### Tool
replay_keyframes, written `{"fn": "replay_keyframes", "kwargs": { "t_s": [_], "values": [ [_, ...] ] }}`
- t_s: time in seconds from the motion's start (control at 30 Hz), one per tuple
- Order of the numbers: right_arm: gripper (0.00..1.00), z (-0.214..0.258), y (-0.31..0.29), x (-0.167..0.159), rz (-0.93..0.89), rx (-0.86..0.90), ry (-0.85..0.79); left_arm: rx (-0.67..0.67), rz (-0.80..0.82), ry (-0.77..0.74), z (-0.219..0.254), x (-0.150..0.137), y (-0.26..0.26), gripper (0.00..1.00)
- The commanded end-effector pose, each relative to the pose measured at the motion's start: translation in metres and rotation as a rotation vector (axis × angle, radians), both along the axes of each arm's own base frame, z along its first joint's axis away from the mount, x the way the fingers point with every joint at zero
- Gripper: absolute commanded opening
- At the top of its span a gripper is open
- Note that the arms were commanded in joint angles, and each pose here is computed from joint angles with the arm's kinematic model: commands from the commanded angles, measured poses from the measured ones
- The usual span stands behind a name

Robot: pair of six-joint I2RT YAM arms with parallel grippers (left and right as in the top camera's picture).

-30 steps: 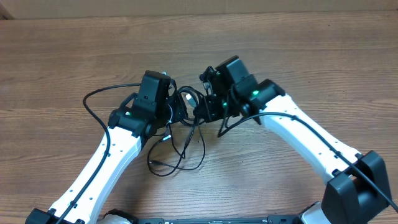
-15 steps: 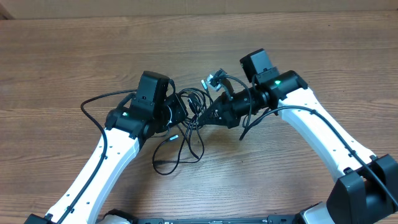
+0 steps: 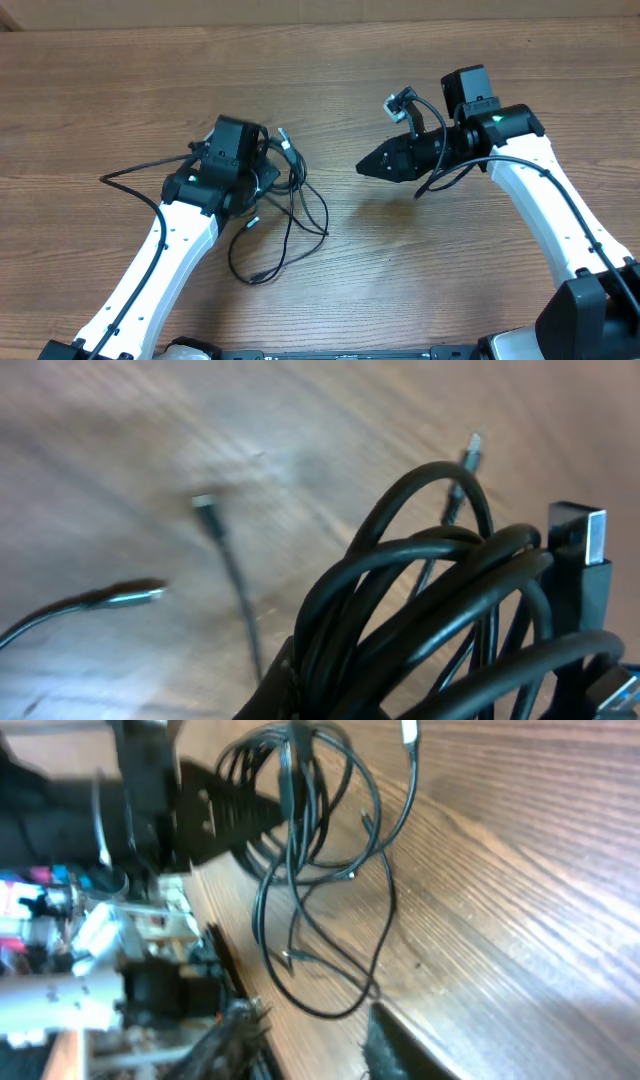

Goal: Untangle cables

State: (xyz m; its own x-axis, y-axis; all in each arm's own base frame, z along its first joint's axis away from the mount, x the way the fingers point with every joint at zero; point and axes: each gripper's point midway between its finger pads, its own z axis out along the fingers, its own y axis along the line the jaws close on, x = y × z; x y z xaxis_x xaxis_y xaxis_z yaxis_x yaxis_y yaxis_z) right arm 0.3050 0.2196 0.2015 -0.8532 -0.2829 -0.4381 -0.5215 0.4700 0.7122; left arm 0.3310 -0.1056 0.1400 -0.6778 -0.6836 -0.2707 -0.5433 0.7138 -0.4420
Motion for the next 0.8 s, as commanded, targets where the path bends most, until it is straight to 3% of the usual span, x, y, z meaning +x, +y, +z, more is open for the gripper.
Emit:
{"fn": "replay_keyframes", "kwargs": {
  "t_s": [0.0, 0.1, 0.23, 0.37, 0.6, 0.63, 0.67, 0.73, 0.77],
  "values": [
    [0.47, 0.007, 0.013, -0.004, 0.019, -0.018, -0.046, -0.005, -0.182, -0.062, 0.009, 0.005, -0.018, 0.04],
    [0.60, 0.008, 0.031, -0.002, 0.042, -0.020, -0.100, 0.022, -0.301, -0.090, 0.011, 0.005, -0.025, 0.04],
    [0.66, -0.001, 0.049, 0.012, -0.012, -0.118, -0.182, -0.003, -0.433, -0.105, 0.013, -0.002, -0.039, 0.04],
    [0.67, -0.006, 0.062, 0.020, -0.061, -0.196, -0.254, -0.028, -0.454, -0.105, 0.014, -0.004, -0.044, 0.04],
    [0.65, -0.029, 0.045, 0.048, -0.321, -0.458, -0.316, -0.106, -0.546, -0.116, 0.019, -0.011, -0.061, 0.04],
    [0.62, -0.032, 0.045, 0.048, -0.321, -0.466, -0.317, -0.115, -0.579, -0.127, 0.021, -0.013, -0.066, 0.04],
    [0.50, -0.034, 0.045, 0.048, -0.317, -0.466, -0.311, -0.119, -0.601, -0.134, 0.022, -0.014, -0.069, 0.04],
    [0.17, -0.033, 0.048, 0.045, -0.299, -0.452, -0.302, -0.110, -0.624, -0.139, 0.022, -0.015, -0.071, 0.04],
    [0.06, -0.033, 0.050, 0.043, -0.286, -0.440, -0.299, -0.101, -0.634, -0.142, 0.022, -0.016, -0.071, 0.04]
  ]
}}
